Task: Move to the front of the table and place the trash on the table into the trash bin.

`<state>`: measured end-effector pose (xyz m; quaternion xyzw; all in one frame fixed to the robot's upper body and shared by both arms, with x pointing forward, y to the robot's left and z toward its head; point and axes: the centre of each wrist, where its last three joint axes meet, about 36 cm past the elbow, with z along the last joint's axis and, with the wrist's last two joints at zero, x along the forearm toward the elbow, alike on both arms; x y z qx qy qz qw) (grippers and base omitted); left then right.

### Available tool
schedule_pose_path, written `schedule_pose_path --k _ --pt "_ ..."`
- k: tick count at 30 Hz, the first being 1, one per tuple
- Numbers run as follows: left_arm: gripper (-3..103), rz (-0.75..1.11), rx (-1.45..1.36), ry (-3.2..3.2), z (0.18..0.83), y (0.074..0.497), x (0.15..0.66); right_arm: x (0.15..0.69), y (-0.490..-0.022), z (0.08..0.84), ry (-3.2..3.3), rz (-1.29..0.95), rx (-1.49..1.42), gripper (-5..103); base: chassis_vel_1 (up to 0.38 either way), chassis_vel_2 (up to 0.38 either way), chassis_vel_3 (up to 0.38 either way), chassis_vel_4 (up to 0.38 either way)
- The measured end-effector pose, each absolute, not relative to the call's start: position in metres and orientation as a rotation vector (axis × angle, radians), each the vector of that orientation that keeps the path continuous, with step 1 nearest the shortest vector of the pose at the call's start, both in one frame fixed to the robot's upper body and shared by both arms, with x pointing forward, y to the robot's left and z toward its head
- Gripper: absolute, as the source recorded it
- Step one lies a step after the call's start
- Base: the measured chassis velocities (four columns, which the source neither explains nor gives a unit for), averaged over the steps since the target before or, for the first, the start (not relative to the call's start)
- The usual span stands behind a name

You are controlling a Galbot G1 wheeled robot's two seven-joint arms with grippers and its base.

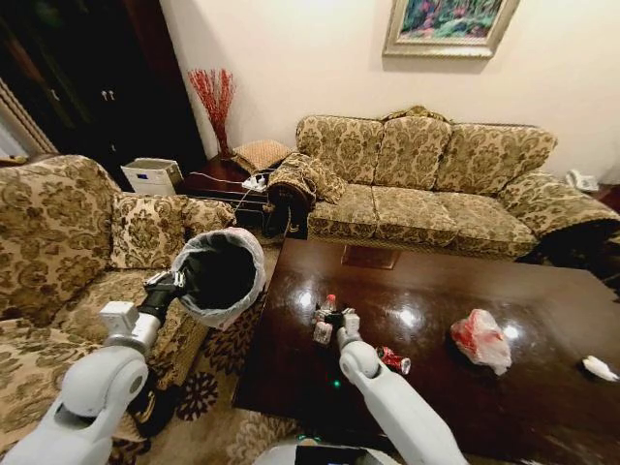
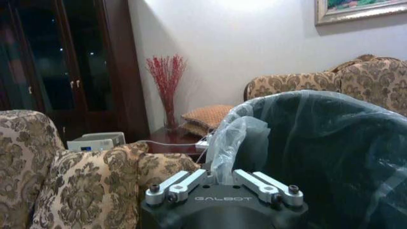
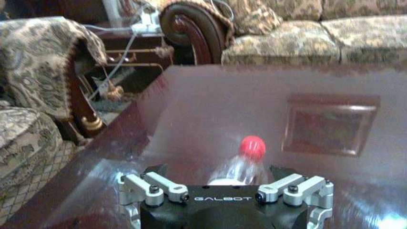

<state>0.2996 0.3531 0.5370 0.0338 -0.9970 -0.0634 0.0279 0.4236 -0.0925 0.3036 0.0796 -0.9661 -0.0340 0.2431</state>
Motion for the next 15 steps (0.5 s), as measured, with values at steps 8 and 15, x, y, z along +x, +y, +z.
schedule_pose_path --k 8,15 --pt "3 -0.2 0.099 -3.081 0.538 0.355 0.301 0.424 -0.089 0.3 -2.579 -0.126 0.168 100 0.0 0.0 0.0 0.0" --pt "3 -0.2 0.096 -3.082 0.539 0.355 0.301 0.426 -0.085 0.292 -2.519 -0.193 0.146 99 0.0 0.0 0.0 0.0"
